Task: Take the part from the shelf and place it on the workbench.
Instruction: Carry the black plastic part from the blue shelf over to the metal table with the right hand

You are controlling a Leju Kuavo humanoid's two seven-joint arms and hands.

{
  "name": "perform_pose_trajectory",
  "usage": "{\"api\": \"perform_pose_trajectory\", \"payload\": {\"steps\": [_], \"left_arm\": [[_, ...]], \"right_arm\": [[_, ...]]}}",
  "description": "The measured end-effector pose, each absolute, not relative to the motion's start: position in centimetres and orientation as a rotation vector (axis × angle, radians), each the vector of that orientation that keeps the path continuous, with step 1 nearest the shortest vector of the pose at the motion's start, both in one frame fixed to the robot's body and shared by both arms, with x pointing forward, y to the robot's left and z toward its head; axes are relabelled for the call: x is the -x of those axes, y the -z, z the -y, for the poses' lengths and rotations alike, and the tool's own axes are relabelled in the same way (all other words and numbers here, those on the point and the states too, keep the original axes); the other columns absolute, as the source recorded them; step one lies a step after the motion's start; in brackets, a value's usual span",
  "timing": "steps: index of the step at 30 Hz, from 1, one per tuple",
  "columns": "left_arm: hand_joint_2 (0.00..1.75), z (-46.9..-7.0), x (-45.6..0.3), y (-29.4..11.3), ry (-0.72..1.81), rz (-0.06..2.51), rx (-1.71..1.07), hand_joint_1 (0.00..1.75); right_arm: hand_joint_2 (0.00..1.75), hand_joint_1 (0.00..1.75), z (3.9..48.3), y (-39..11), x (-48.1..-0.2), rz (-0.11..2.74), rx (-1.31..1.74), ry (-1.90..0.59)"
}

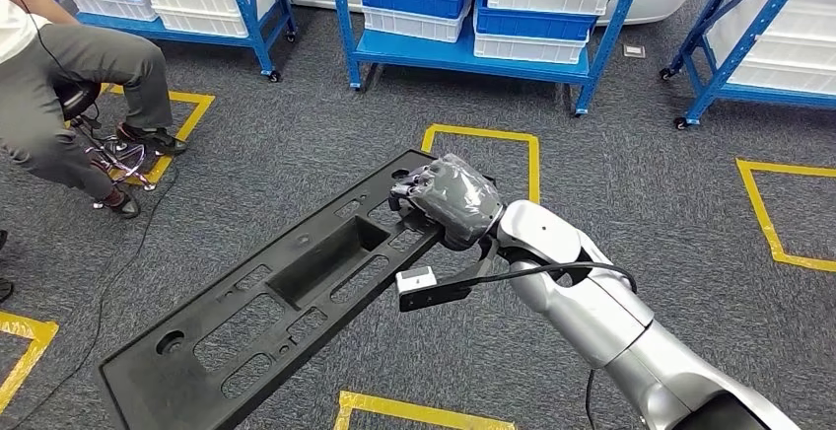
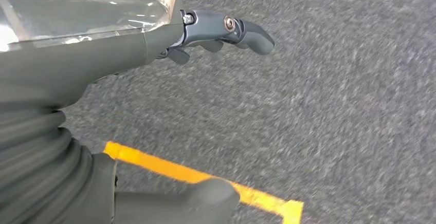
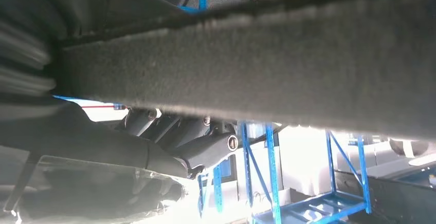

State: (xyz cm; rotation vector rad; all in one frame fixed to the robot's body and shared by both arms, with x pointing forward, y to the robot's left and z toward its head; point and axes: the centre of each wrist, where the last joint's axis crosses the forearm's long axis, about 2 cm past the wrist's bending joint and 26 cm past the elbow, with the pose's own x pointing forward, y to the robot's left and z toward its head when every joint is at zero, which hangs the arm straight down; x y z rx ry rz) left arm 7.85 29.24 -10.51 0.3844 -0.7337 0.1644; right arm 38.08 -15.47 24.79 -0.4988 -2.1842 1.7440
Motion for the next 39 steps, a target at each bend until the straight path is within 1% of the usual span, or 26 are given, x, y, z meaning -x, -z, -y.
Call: {"api": "perform_pose_trajectory", "payload": {"steps": [20,25,39], "left_arm": [[1.75,-29.5,-8.2,10.4,-0.171,0.737,-0.389,0.0],[1.75,-29.4,-7.9,10.5,-0.179,0.727,-0.386,0.0],[1.75,-29.7,-7.0,10.6,-0.208,0.709,-0.398,0.0]], "right_arm": [[1.75,1.75,15.1,-25.0,-38.0,2.197,0.514,-1.752],[1.75,1.75,15.5,-24.4,-37.8,2.18,0.527,-1.763],[1.75,1.75,14.5,-24.9,-37.4,2.22,0.538,-1.761]]}}
